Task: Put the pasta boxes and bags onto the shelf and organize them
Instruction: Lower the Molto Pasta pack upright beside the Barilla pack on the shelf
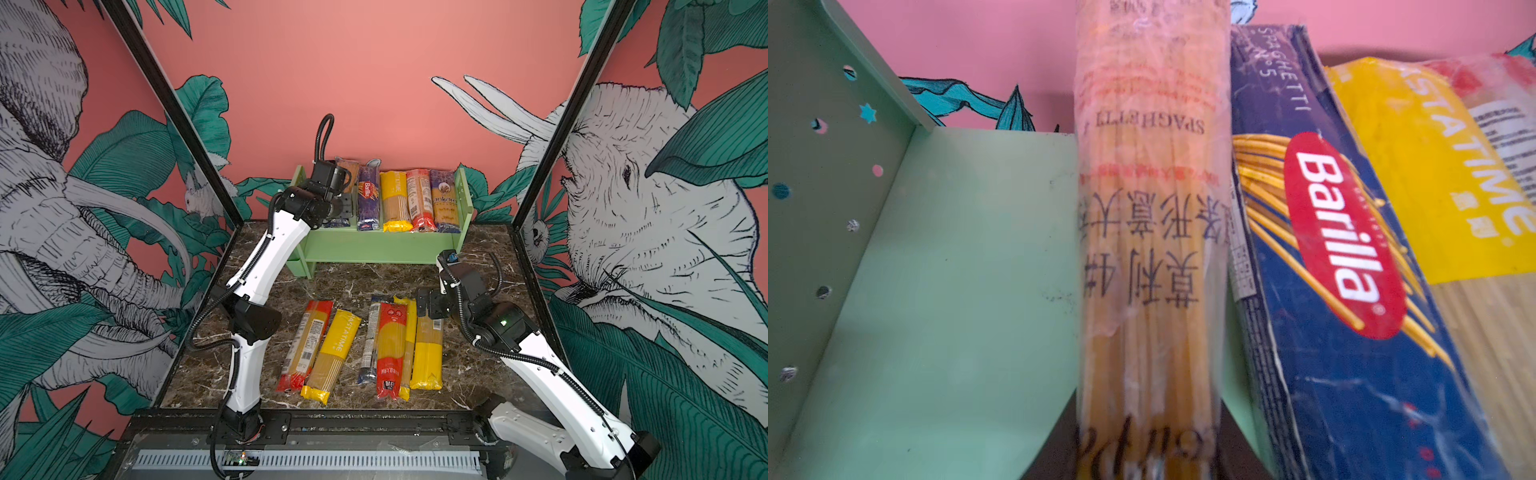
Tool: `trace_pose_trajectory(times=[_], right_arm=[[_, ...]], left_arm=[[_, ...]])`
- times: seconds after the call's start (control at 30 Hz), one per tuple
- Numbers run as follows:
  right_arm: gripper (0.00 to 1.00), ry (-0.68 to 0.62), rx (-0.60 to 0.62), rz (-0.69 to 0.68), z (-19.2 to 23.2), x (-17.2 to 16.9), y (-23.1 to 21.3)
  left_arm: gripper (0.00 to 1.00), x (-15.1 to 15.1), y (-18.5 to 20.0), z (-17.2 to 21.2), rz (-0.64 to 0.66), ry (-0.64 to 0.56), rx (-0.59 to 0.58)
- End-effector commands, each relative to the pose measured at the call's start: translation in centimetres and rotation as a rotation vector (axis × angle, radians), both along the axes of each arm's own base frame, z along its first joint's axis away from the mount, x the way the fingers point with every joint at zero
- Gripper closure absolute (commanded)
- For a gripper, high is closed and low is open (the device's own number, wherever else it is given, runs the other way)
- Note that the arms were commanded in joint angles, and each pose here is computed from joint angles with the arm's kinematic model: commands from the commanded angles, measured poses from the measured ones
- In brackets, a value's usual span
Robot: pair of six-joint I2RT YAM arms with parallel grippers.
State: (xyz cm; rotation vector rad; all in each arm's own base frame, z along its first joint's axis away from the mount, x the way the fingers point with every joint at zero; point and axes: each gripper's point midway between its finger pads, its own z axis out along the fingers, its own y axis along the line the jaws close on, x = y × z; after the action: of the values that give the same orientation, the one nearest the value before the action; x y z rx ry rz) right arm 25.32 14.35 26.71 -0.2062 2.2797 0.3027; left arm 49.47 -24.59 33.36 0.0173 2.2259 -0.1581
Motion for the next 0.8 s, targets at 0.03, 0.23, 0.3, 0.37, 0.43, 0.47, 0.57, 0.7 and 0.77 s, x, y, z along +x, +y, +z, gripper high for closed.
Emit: trace_pose_trajectory(times=[0.03, 0.23, 0.3, 0.37, 0.43, 0.47, 0.57, 0.7, 0.77], right_arm=[[0.01, -0.016, 0.020, 0.011, 0.3, 0.2, 0.2], [0.01, -0.018, 0.010, -0.029, 0.5, 0.2, -0.9], [0.01, -0.015, 0.008, -0.037, 0.4, 0.2, -1.1], [0.01, -0.010, 0.012, -0.034, 0.3, 0.1, -1.1], [0.01, -0.009, 0.018, -0.033, 0.2, 0.1, -1.0], [0.01, -0.006, 0.022, -0.031, 0.2, 0.1, -1.0], [0.01, -0.006, 0.034, -0.026, 0.2, 0.0, -0.8], [0.01, -0.007, 0.036, -0.025, 0.3, -0.4, -1.0], [0.01, -0.010, 0.039, -0.027, 0.4, -0.6, -1.2]], left_arm=[[1.00, -0.4, -0.5, 5.9, -0.002, -0.137, -0.164], [0.82, -0.6, -1.5, 5.8, -0.025, -0.124, -0.213], [0.77, -0.9, -1.5, 6.0, -0.029, -0.125, -0.209], [0.74, -1.3, -1.6, 6.1, -0.032, -0.127, -0.205], [0.74, -1.6, -1.6, 6.1, -0.032, -0.126, -0.198], [0.73, -1.7, -1.7, 6.1, -0.033, -0.126, -0.197], [0.66, -2.0, -2.0, 5.9, -0.041, -0.121, -0.193], [0.46, -2.4, -2.1, 6.0, -0.040, -0.125, -0.189], [0.39, -2.7, -2.2, 6.4, -0.044, -0.138, -0.188]])
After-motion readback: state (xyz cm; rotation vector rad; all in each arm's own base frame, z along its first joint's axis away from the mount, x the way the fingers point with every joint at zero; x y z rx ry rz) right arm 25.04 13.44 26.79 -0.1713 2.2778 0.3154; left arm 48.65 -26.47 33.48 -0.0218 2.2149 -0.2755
